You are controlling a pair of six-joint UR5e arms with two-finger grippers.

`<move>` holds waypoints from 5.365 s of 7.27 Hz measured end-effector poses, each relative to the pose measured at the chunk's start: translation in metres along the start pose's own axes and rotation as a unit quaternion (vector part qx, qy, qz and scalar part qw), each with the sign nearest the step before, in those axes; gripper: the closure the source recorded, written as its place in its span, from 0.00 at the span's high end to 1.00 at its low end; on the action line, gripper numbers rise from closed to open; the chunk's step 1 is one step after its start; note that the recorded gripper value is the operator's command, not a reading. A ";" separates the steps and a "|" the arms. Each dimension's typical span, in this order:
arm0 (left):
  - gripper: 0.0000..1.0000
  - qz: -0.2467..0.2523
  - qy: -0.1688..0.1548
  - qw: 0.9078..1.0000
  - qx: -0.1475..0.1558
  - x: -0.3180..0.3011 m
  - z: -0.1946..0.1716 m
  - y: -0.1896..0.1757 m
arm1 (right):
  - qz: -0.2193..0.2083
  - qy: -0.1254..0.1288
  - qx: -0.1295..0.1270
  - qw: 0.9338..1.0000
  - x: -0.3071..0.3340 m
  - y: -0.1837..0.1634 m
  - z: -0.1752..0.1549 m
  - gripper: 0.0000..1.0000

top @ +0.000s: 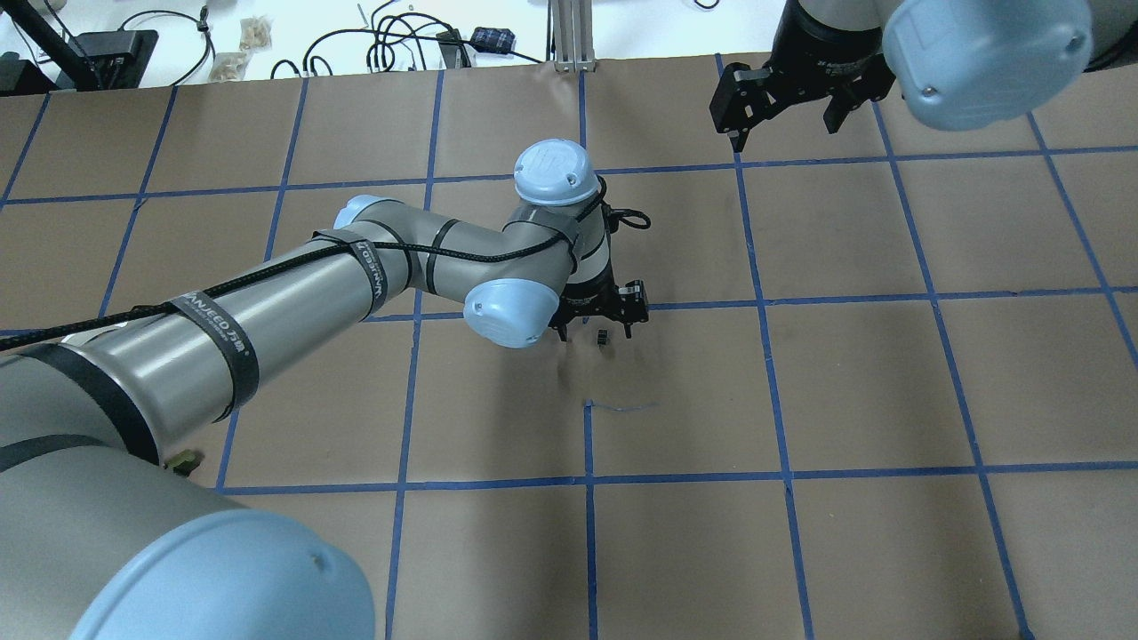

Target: Place bearing gear from tray to pile

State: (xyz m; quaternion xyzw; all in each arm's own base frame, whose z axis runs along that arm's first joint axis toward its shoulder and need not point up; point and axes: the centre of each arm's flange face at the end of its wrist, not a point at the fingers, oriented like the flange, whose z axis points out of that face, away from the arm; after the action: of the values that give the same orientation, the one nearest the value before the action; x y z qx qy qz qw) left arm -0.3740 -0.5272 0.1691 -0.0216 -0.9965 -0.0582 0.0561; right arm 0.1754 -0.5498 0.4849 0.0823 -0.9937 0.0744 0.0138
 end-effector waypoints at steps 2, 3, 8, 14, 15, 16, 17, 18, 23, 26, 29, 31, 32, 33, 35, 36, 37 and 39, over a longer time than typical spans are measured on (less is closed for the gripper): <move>0.00 0.001 -0.001 1.000 -0.002 0.001 0.002 0.001 | 0.048 0.000 0.004 0.999 0.000 -0.002 -0.002 1.00; 0.00 0.002 -0.002 1.000 0.000 0.002 0.001 0.001 | 0.070 0.001 0.003 0.998 0.001 -0.003 -0.001 1.00; 0.00 0.018 -0.018 1.000 0.019 -0.095 -0.076 -0.040 | 0.068 0.004 0.000 0.998 0.001 -0.004 0.001 1.00; 0.00 0.029 -0.031 0.998 -0.042 -0.553 -0.142 -0.002 | 0.067 0.004 0.000 0.998 0.003 -0.003 0.000 1.00; 0.00 0.024 -0.021 0.998 -0.049 -0.579 -0.131 0.013 | 0.067 0.004 0.000 0.998 0.003 -0.003 -0.001 1.00; 0.00 0.020 -0.014 0.998 -0.054 -0.590 -0.121 0.021 | 0.067 0.004 0.000 0.998 0.003 -0.003 -0.001 1.00; 0.00 0.017 -0.009 0.998 -0.057 -0.594 -0.111 0.025 | 0.067 0.004 0.000 0.998 0.003 -0.003 0.000 1.00; 0.00 0.015 -0.006 0.998 -0.059 -0.595 -0.103 0.027 | 0.067 0.003 0.000 0.998 0.003 -0.003 0.000 1.00; 0.07 0.014 0.005 0.998 -0.067 -0.613 -0.086 0.040 | 0.067 0.002 -0.001 0.998 0.002 -0.002 -0.001 1.00; 0.69 0.008 0.007 0.998 -0.065 -0.624 -0.084 0.047 | 0.067 0.002 -0.001 0.998 0.002 -0.001 -0.001 1.00; 0.85 0.007 0.003 0.998 -0.064 -0.622 -0.088 0.046 | 0.067 0.002 -0.002 0.998 0.002 -0.001 0.000 1.00; 0.89 0.009 -0.001 0.998 -0.060 -0.618 -0.101 0.044 | 0.067 0.002 -0.002 0.998 0.002 0.000 0.000 1.00; 0.95 0.013 -0.005 0.998 -0.057 -0.614 -0.116 0.040 | 0.067 0.002 -0.002 0.998 0.002 0.000 -0.001 1.00; 1.00 0.023 -0.011 0.998 -0.056 -0.601 -0.139 0.029 | 0.067 0.001 -0.003 0.998 0.002 0.000 0.000 1.00; 1.00 0.025 -0.037 0.998 -0.041 -0.546 -0.206 -0.005 | 0.067 0.001 -0.004 0.998 0.002 0.000 0.000 1.00; 1.00 0.027 -0.052 0.998 -0.027 -0.512 -0.246 -0.017 | 0.067 0.001 -0.004 0.998 0.002 0.001 0.001 1.00; 1.00 0.031 -0.065 0.997 -0.011 -0.482 -0.288 -0.025 | 0.067 0.001 -0.005 0.998 0.002 0.001 0.001 1.00; 1.00 0.052 -0.082 0.995 0.012 -0.410 -0.340 -0.038 | 0.067 0.000 -0.005 0.998 0.002 0.001 0.001 1.00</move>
State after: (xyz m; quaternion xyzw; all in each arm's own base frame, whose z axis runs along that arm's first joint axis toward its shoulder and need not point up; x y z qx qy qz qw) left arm 0.0687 -0.6199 0.4534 -0.0771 -0.9959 -0.0415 -0.0224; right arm 0.1733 -0.5494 0.4835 0.0153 -0.9974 0.0704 0.0096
